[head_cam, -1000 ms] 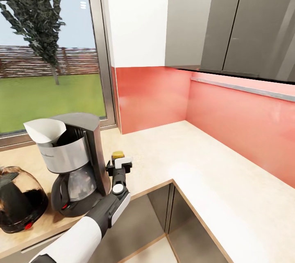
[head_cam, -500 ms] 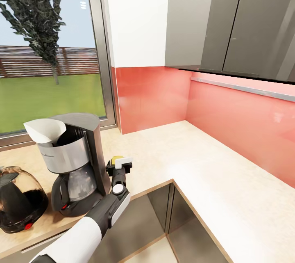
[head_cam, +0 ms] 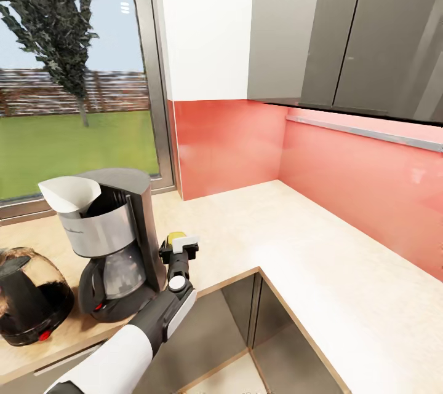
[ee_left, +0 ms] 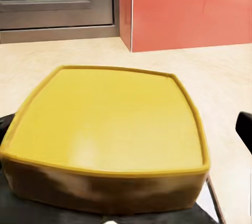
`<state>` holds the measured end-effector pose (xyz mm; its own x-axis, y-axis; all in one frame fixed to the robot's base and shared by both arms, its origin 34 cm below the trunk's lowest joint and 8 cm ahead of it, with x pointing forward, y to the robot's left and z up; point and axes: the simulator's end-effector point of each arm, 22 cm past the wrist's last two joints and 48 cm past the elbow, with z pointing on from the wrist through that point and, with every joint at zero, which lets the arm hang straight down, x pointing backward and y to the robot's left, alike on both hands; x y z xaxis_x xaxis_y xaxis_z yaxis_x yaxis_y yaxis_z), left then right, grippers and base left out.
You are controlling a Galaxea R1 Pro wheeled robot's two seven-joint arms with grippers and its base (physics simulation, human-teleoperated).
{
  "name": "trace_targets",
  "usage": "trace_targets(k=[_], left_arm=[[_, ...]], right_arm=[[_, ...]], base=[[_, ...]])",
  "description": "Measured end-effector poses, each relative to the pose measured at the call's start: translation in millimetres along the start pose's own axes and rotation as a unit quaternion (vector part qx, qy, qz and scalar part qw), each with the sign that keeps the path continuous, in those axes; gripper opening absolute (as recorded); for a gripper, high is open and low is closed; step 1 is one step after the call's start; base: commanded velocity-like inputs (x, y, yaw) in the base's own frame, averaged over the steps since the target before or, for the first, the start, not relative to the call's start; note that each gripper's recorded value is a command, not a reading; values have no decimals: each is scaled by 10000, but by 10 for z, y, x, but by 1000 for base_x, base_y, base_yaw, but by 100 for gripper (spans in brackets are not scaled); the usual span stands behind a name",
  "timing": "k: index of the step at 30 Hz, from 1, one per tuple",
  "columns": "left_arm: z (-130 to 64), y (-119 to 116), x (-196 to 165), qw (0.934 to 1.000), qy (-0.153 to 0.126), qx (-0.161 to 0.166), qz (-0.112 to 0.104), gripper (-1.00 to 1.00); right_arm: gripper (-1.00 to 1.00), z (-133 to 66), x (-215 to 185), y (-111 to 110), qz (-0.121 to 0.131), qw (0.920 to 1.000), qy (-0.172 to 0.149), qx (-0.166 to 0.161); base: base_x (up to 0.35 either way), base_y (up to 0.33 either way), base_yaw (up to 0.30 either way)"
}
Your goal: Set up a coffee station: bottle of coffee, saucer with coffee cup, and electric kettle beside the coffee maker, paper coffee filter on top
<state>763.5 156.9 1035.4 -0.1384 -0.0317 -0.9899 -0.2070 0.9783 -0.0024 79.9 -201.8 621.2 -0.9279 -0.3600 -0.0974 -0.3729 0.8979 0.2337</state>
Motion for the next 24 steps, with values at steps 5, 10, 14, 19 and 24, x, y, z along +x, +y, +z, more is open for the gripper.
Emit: trace_targets(k=[5, 10, 14, 19, 24], left_arm=[[1, 0, 1, 10000, 2, -1, -2, 100], [1, 4, 5, 10000, 12, -5, -1, 100], [3, 4, -2, 10000, 9, -5, 4, 100], [3, 4, 0, 10000, 8, -5, 3, 100], [-46, 20, 120, 10000, 86, -8, 26, 100]], right_arm=[[100, 0, 0, 0, -2, 10000, 1, -1], [100, 0, 1, -2, -5, 10000, 1, 1], [100, -2, 4, -8, -8, 10000, 3, 5], [100, -2, 5, -10, -8, 10000, 4, 6], [100, -2, 5, -10, -8, 10000, 6, 5]], base=[[-304, -25, 0], [-249, -172, 0], [-180, -233, 0], [-206, -221, 0], [-306, -74, 0]])
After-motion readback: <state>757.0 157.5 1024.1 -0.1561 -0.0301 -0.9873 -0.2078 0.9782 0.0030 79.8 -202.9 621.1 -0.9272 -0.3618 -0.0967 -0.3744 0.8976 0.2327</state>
